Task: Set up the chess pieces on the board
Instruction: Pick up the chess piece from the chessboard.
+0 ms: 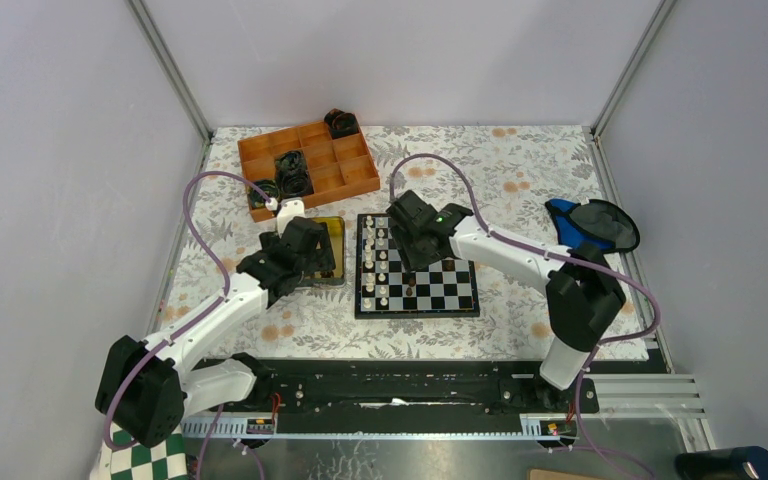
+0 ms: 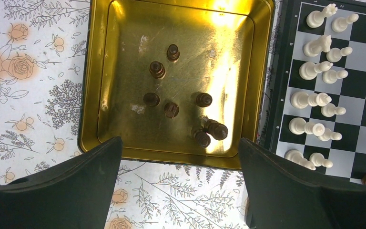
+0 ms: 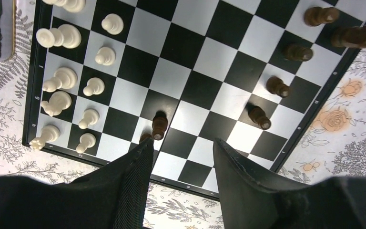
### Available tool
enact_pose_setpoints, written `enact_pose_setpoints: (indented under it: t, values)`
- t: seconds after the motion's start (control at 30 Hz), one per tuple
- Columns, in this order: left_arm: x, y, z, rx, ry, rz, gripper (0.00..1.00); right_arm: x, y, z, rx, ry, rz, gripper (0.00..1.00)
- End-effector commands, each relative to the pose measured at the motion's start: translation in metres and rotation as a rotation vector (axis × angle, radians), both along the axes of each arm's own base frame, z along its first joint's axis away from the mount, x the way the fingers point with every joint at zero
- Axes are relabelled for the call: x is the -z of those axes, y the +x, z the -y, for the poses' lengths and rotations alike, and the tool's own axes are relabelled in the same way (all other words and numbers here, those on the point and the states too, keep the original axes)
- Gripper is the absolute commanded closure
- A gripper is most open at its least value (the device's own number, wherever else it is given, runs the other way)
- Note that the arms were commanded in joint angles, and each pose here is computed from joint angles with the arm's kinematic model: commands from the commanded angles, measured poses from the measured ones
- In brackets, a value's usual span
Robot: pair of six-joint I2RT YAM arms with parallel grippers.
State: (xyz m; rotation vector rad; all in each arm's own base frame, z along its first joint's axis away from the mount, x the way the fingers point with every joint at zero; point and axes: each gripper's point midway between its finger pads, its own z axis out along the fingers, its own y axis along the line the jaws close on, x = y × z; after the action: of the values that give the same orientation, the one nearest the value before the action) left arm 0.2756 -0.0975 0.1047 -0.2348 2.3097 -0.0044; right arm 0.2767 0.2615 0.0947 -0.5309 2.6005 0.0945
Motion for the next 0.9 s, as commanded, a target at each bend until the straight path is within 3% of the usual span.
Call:
enact_pose_setpoints:
  t: [0.0,0.43,0.87]
  values:
    - [-0.009,0.004,-0.002,-0.005,0.028,0.021,0.01,0.0,-0.006,-0.015,-0.031,0.017,-0.018,0.44]
    - [-0.007,0.004,-0.001,-0.003,0.034,0.014,0.01,0.021,-0.018,-0.024,-0.06,0.007,-0.066,0.43]
    - [-0.005,0.004,-0.001,0.0,0.038,0.008,0.01,0.039,-0.023,-0.023,-0.058,-0.001,-0.1,0.49]
